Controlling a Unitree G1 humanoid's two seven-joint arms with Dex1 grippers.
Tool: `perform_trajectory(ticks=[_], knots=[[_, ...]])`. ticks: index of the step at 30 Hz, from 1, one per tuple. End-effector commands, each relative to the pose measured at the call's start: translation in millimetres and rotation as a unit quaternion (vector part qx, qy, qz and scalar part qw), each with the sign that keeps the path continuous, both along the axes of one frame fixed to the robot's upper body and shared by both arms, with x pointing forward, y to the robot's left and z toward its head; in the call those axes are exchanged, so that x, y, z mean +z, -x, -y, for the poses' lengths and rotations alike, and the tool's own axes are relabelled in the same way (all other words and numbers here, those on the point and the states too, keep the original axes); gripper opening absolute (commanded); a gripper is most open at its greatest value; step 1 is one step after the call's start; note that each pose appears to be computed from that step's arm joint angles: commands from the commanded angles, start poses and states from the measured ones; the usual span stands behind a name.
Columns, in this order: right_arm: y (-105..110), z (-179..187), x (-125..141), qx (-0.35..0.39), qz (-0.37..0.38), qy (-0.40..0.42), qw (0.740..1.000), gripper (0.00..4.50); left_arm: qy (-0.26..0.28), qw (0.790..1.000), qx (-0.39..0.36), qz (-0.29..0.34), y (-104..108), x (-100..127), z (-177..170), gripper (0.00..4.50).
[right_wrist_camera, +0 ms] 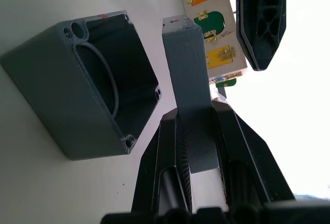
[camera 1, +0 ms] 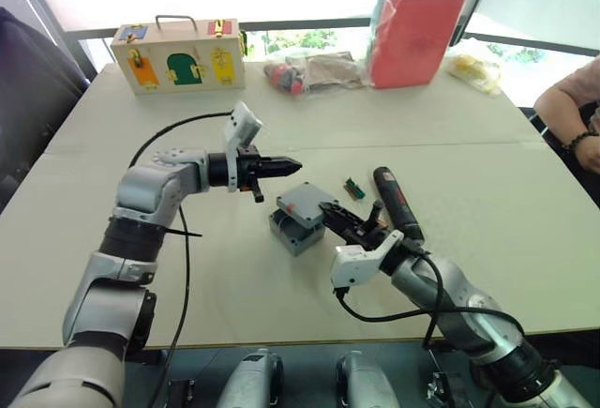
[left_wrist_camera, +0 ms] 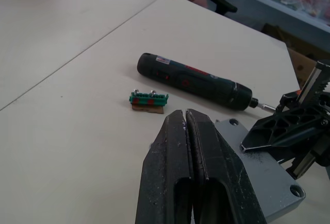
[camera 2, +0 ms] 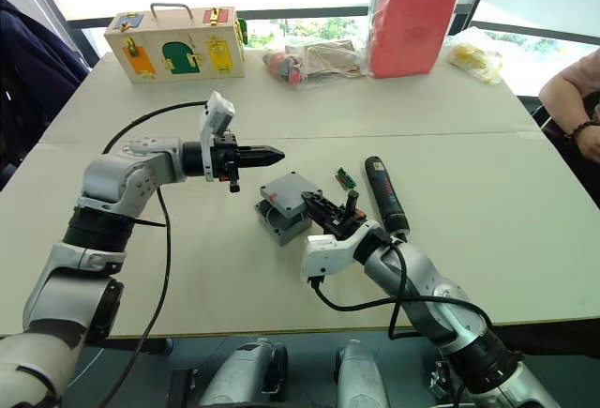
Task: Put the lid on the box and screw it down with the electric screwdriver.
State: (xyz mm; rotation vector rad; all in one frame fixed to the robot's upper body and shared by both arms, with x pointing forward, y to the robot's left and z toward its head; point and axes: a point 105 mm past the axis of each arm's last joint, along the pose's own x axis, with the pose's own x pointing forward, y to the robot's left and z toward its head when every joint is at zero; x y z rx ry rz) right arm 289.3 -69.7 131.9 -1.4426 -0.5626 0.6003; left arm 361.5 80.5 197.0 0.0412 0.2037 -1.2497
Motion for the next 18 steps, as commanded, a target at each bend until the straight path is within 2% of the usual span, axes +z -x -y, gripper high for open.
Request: perform_trajectory(ticks=[1, 7, 18], knots=[[-3.1, -2.8, 6.8, -0.004, 0.024, -0.002, 1.0, 0.18, -0.021, 0.999, -0.023, 0.034, -0.4, 9.3, 0.7, 0.03], [-4.2, -0.7, 4.4, -0.012, 0.031, -0.001, 0.999, 0.18, -0.059, 0.997, -0.033, 0.04, -4.1, -3.4, 1.1, 0.03], [4.9, -9.4, 5.1, 0.004, 0.042, -0.003, 0.999, 0.18, -0.055, 0.997, -0.04, 0.039, -2.2, -5.3, 3.6, 0.03]])
